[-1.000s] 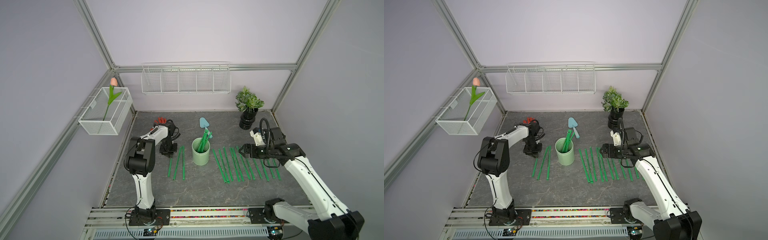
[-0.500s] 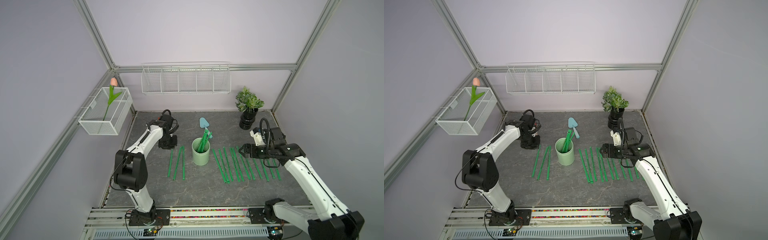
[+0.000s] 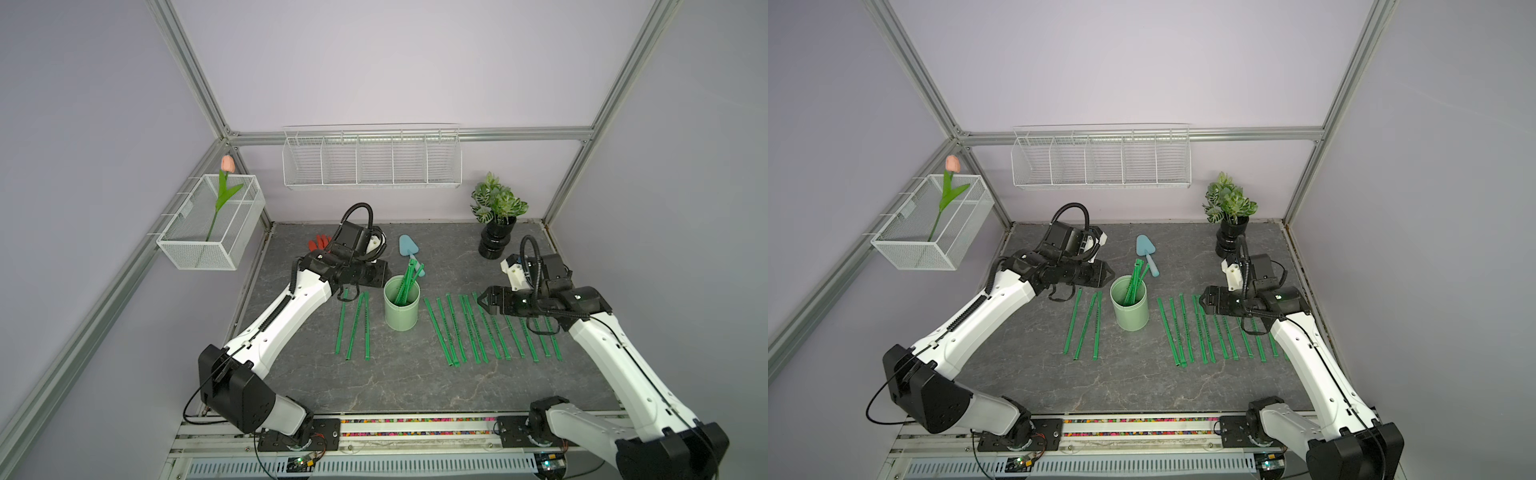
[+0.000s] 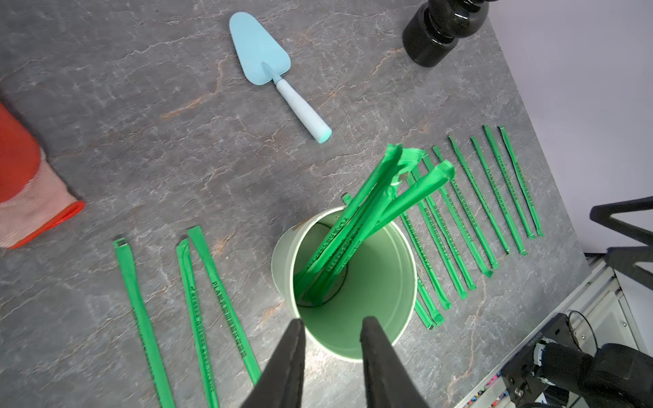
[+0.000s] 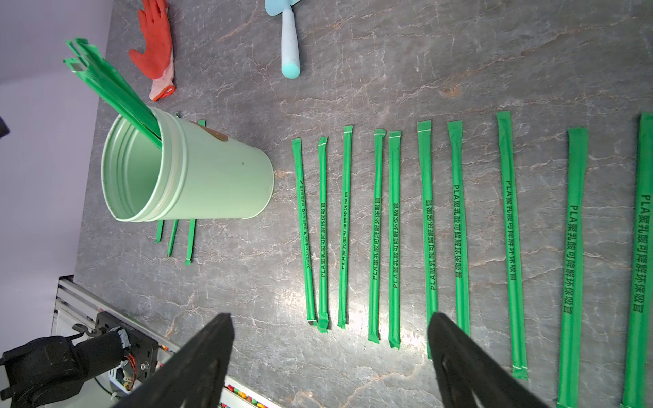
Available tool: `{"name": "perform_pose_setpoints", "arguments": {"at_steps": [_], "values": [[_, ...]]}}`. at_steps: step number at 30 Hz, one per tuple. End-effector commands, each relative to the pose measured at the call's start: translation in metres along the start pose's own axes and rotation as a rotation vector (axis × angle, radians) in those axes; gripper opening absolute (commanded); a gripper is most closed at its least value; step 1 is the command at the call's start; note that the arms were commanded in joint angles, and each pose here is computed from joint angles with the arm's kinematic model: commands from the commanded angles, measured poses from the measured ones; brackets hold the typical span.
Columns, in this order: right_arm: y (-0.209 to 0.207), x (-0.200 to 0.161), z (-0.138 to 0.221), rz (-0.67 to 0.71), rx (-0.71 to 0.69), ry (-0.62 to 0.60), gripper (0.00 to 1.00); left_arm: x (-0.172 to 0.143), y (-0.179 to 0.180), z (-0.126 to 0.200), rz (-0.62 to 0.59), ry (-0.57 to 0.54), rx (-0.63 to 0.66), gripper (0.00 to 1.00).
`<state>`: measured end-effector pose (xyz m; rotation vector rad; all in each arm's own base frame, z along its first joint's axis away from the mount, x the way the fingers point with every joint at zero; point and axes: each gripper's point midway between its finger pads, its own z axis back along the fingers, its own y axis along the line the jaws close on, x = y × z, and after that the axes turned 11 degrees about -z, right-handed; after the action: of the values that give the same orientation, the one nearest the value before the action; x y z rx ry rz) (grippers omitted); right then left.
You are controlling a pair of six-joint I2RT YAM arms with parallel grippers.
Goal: Take the straws out of the storage container
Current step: Pick up the straw from the container.
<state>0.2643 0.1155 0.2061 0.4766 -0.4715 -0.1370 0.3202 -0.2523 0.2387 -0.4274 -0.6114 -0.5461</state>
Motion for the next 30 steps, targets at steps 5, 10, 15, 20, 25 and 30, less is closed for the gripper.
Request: {"name": "perform_pose_setpoints", "arguments": {"at_steps": [5, 10, 15, 20, 25, 30], "values": [[0.004, 0.005, 0.005, 0.0, 0.002, -0.017, 0.89, 0.002, -0.025, -0.034, -0.048, 0.02, -0.059, 0.3], [0.004, 0.004, 0.005, -0.001, 0.003, -0.014, 0.89, 0.001, -0.031, -0.043, -0.058, 0.035, -0.069, 0.3], [0.003, 0.002, 0.004, -0.002, 0.005, -0.008, 0.89, -0.001, -0.029, -0.05, -0.063, 0.054, -0.057, 0.29], [0.003, 0.001, 0.003, 0.0, 0.004, -0.004, 0.89, 0.0, -0.027, -0.059, -0.065, 0.069, -0.049, 0.27], [0.002, 0.0, 0.001, 0.002, 0.001, 0.003, 0.89, 0.002, -0.025, -0.066, -0.07, 0.079, -0.041, 0.26], [0.001, -0.001, 0.0, 0.002, -0.002, 0.009, 0.89, 0.003, -0.024, -0.073, -0.073, 0.093, -0.039, 0.23]]}}
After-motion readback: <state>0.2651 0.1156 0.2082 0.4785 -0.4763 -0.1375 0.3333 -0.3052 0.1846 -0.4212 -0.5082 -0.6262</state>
